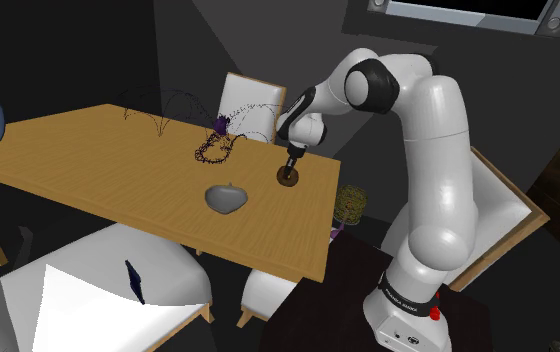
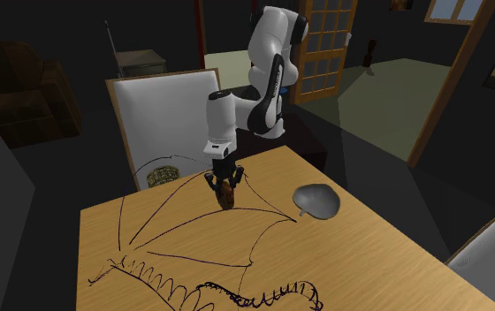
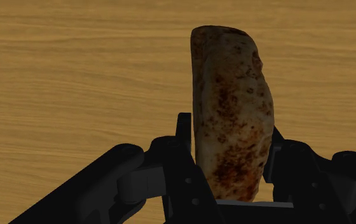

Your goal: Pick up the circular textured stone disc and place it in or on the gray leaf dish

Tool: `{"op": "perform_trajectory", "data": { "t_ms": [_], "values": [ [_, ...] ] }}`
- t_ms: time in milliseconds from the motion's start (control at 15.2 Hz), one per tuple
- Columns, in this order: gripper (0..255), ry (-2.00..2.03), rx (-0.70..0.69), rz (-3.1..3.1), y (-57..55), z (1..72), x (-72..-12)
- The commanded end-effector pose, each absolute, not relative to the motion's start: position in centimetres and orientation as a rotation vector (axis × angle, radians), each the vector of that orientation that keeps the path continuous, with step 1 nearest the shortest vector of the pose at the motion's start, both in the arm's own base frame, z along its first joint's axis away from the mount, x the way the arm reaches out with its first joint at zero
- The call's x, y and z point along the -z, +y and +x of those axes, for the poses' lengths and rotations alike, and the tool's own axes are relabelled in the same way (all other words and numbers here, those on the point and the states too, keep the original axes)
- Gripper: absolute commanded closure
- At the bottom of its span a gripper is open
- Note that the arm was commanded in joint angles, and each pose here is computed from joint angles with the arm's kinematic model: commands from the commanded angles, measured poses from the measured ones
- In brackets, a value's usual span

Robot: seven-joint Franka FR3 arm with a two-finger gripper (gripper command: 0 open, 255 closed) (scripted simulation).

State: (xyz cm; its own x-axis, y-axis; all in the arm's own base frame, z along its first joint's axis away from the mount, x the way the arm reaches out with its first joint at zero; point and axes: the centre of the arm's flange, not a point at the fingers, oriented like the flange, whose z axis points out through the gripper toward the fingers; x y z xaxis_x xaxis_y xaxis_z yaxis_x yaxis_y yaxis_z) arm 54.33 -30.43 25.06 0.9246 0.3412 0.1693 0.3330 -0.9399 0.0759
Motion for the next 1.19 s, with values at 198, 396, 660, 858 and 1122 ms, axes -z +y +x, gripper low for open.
{"op": "perform_trajectory", "data": {
  "t_ms": [198, 396, 660, 858, 1122],
  "values": [
    [255, 0.532, -0.279, 3.037, -30.4, 54.3, -25.0],
    [255, 0.532, -0.279, 3.037, -30.4, 54.3, -26.1],
    [255, 0.532, -0.279, 3.037, -30.4, 54.3, -28.2],
    [255, 0.532, -0.279, 3.037, -30.4, 54.3, -29.8],
    [255, 0.532, -0.279, 3.037, -30.4, 54.3, -31.9]
  ]
}}
